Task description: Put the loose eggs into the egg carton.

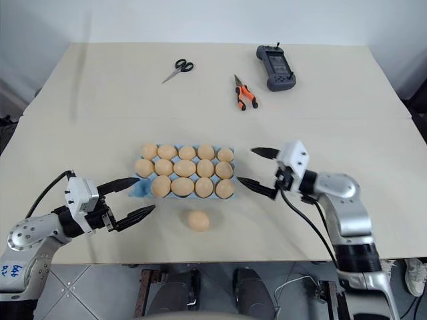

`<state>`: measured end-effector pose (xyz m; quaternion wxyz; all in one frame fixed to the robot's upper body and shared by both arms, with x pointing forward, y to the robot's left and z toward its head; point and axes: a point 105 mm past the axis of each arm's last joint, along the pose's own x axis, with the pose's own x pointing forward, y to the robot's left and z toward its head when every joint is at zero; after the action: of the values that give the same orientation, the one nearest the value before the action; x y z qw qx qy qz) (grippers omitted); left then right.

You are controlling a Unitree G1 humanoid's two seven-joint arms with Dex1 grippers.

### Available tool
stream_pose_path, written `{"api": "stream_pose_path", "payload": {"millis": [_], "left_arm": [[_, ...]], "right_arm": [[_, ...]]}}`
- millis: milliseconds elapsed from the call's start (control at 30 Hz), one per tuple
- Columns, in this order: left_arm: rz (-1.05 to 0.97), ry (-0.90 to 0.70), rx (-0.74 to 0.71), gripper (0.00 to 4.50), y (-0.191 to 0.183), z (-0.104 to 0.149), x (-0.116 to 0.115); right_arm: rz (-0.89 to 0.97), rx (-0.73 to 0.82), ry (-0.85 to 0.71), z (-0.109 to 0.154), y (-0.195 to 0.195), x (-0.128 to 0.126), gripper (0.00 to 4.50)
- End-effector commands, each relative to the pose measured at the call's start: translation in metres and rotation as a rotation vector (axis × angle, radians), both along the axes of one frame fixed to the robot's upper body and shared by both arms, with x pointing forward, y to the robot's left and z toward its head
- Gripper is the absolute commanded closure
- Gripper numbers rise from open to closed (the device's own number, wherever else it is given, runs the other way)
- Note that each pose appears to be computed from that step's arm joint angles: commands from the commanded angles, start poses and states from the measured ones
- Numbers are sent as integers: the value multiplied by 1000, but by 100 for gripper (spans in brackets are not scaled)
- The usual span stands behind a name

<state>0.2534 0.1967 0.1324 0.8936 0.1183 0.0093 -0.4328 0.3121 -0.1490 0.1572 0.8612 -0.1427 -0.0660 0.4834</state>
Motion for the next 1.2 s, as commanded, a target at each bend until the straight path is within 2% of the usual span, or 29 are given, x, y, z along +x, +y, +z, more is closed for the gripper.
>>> {"api": "stream_pose_path", "payload": {"millis": [33, 200, 367, 467, 767, 1000, 1200], "left_arm": [[-9, -41, 34, 0, 4, 6, 2], [-11, -46, 43, 0, 7, 8, 6], [-20, -51, 40, 0, 7, 11, 9], [-39, -56, 42, 0, 4, 13, 10], [-72, -39, 65, 0, 8, 12, 5], [-79, -8, 83, 0, 15, 8, -9], [-29, 32, 100, 0, 31, -5, -23]], "right_arm": [[-86, -5, -101, 9, -27, -7, 3], [-106, -47, -114, -2, -42, -16, 3], [25, -128, -56, -18, -36, -36, 3], [89, -141, -14, -17, -29, -42, 3], [431, -152, 84, 6, 40, -67, 3], [599, -209, 148, -1, 78, -76, 3], [625, -235, 162, -18, 115, -69, 3]]}}
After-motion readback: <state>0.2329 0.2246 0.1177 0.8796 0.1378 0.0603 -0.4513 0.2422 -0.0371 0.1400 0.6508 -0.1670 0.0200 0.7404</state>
